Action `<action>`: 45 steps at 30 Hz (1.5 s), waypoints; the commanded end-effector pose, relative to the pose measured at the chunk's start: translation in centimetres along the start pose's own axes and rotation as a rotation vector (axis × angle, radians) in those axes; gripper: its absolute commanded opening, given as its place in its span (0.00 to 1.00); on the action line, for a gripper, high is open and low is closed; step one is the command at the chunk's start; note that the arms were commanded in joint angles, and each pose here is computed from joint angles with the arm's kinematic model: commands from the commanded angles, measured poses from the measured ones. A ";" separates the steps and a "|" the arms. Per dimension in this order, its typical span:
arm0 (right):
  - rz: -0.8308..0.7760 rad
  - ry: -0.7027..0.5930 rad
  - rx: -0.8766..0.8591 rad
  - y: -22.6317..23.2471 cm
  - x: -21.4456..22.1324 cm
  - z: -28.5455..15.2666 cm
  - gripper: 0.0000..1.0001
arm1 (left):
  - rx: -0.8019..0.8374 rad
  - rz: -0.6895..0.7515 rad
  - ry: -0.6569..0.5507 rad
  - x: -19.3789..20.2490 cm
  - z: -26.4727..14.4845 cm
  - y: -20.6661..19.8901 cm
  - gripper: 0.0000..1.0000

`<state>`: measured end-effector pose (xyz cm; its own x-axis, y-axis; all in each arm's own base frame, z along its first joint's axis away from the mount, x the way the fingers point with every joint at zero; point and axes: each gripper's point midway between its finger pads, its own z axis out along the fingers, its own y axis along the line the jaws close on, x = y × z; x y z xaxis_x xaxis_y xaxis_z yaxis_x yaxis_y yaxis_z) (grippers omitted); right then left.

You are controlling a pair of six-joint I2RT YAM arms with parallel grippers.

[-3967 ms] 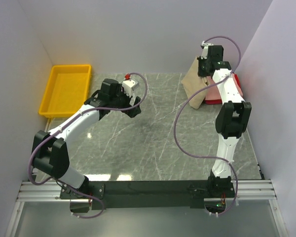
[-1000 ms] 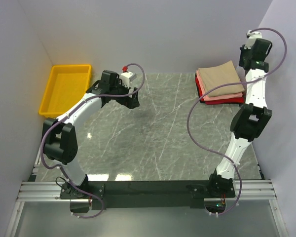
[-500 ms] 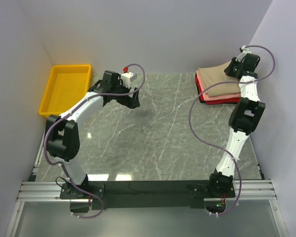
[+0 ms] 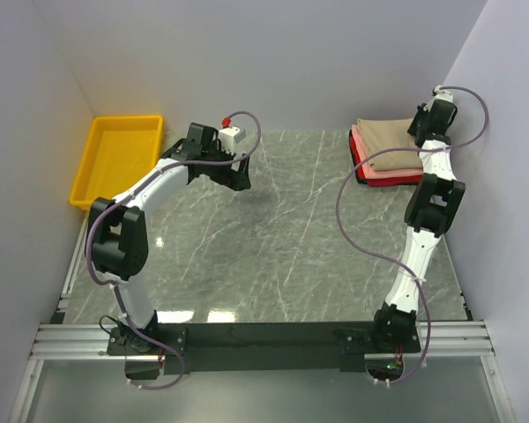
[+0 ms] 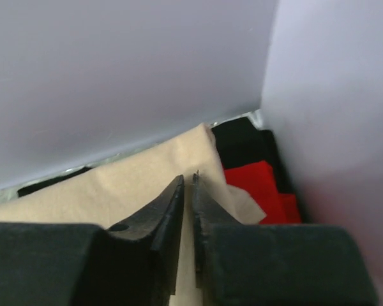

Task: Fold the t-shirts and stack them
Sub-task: Neatly place the folded tshirt to the corner

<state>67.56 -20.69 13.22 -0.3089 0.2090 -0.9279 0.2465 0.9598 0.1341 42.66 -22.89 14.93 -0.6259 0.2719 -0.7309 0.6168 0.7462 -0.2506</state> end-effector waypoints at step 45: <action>-0.311 0.253 -0.585 20.8 11.8 -41.6 0.86 | -0.313 -0.109 -0.055 11.1 -15.7 3.9 1.00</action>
<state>30.81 9.66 17.45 -0.5845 -0.1140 -0.8033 -0.3797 0.9134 0.1467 30.09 -8.05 13.56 -0.7275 0.1354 -0.6726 0.3523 0.9150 -0.1969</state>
